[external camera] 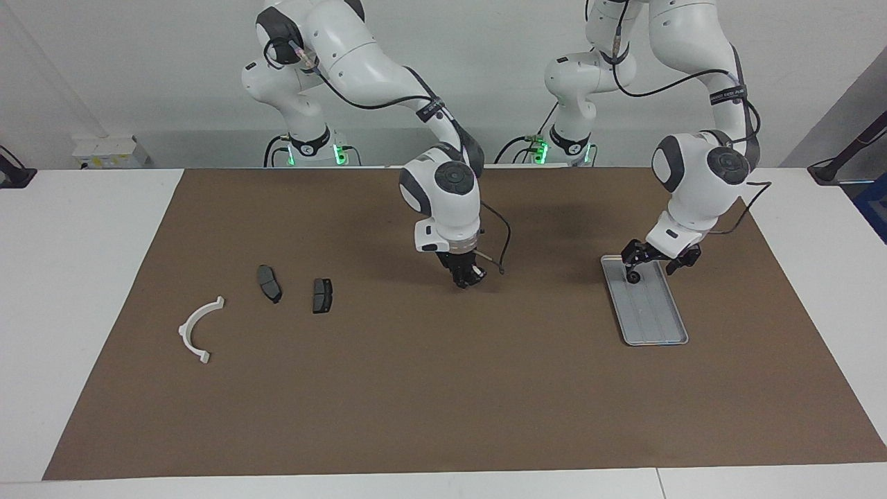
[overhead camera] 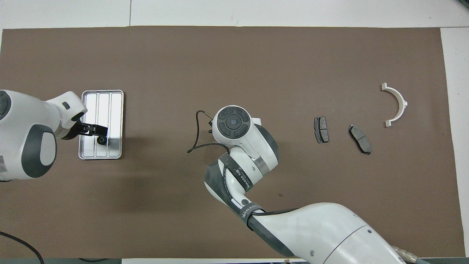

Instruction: Pick bearing gear from pile to tray

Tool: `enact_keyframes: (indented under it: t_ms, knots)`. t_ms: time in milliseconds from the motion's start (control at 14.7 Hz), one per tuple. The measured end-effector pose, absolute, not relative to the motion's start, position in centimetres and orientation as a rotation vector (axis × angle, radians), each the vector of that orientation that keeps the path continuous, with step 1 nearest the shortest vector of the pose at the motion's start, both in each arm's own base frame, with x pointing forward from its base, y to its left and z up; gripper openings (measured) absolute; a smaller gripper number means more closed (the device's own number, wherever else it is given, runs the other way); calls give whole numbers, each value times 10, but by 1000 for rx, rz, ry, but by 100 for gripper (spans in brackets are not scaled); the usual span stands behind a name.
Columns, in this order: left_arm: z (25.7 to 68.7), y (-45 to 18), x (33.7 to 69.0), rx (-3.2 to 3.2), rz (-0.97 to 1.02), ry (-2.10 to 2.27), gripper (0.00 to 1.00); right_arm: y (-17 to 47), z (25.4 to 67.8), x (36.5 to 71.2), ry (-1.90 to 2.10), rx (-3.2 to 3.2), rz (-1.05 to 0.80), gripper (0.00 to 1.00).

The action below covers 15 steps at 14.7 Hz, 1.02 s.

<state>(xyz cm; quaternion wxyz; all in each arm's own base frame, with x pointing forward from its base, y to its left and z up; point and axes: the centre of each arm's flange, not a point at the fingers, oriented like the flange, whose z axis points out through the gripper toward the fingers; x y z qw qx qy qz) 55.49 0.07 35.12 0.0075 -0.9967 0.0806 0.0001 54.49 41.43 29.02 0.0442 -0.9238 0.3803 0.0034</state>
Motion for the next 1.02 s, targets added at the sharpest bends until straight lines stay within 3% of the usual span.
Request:
enact_keyframes:
  t_ms: [408,476,885,953,1021]
  knots:
    - [346,-2,553,-3117,-16,245,100,414,291,545,1163,-2822,9,24]
    - [345,-4,553,-3118,-16,244,100,414,290,546,1165,-2822,9,29]
    - [337,-34,552,-3125,-58,176,100,396,305,565,1199,-2853,-25,90]
    - [336,-40,552,-3127,-59,151,100,389,317,575,1216,-2853,-37,99]
    - [336,-51,551,-3131,-62,110,100,378,332,588,1235,-2849,-43,100]
